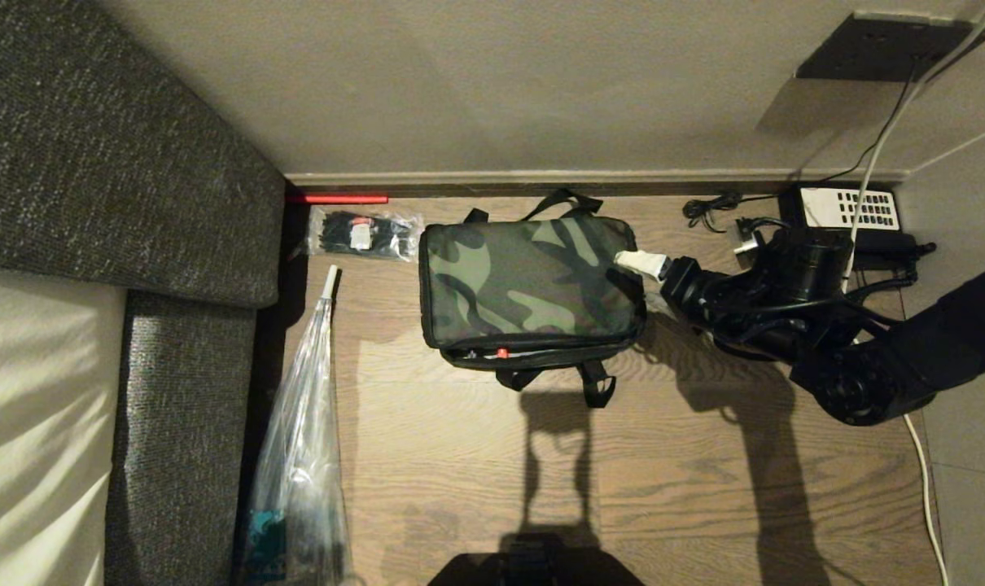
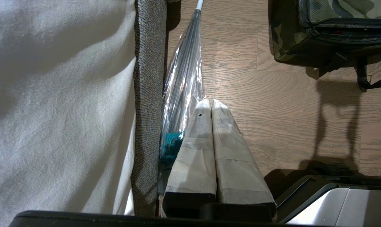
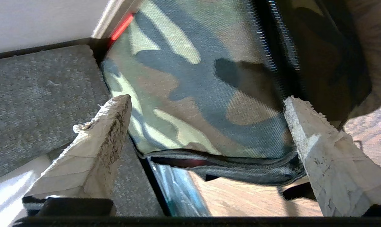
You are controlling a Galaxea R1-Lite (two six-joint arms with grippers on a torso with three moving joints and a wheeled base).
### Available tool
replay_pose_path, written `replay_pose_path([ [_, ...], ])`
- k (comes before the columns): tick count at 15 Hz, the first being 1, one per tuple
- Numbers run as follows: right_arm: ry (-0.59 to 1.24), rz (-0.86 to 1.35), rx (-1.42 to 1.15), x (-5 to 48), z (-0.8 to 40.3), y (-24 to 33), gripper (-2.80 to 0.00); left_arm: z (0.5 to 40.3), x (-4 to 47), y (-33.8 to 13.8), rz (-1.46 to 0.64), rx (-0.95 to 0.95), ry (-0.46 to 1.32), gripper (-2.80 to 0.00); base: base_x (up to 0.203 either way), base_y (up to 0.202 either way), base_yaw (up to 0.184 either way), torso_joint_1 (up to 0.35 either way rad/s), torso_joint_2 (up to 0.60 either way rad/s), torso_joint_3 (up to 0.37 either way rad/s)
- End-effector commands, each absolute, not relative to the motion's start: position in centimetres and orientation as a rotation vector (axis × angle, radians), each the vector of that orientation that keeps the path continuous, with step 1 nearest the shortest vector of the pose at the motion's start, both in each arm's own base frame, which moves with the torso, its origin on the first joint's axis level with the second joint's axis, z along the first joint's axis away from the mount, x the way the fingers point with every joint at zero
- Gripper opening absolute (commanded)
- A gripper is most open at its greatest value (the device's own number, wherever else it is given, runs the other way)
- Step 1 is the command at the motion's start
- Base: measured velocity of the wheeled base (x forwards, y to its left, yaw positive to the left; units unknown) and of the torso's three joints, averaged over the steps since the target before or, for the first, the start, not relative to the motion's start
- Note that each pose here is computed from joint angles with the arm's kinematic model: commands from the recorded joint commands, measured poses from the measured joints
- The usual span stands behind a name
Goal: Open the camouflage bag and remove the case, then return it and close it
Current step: Open the top of the storage box
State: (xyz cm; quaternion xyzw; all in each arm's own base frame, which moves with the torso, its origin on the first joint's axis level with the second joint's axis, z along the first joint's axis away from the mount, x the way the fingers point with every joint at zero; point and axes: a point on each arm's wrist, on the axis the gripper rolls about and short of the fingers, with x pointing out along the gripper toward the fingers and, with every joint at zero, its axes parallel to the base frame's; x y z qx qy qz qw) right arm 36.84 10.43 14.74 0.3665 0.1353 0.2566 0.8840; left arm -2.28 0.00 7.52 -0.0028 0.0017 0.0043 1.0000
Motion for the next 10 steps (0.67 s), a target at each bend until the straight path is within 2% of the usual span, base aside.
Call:
replay_pose_path([
  [1,0.311,0.527,0.766,37.8,13.2,10.8,0.0,7.5,-2.3,0.0,0.009,-0.006,0.003,-2.8,0.0,0.0,0.0,0.0,0.0,0.0],
  [10,0.281,0.516,0.65,39.2,11.7,12.2,0.0,7.4,-2.3,0.0,0.01,-0.006,0.004,-2.8,0.0,0.0,0.0,0.0,0.0,0.0],
])
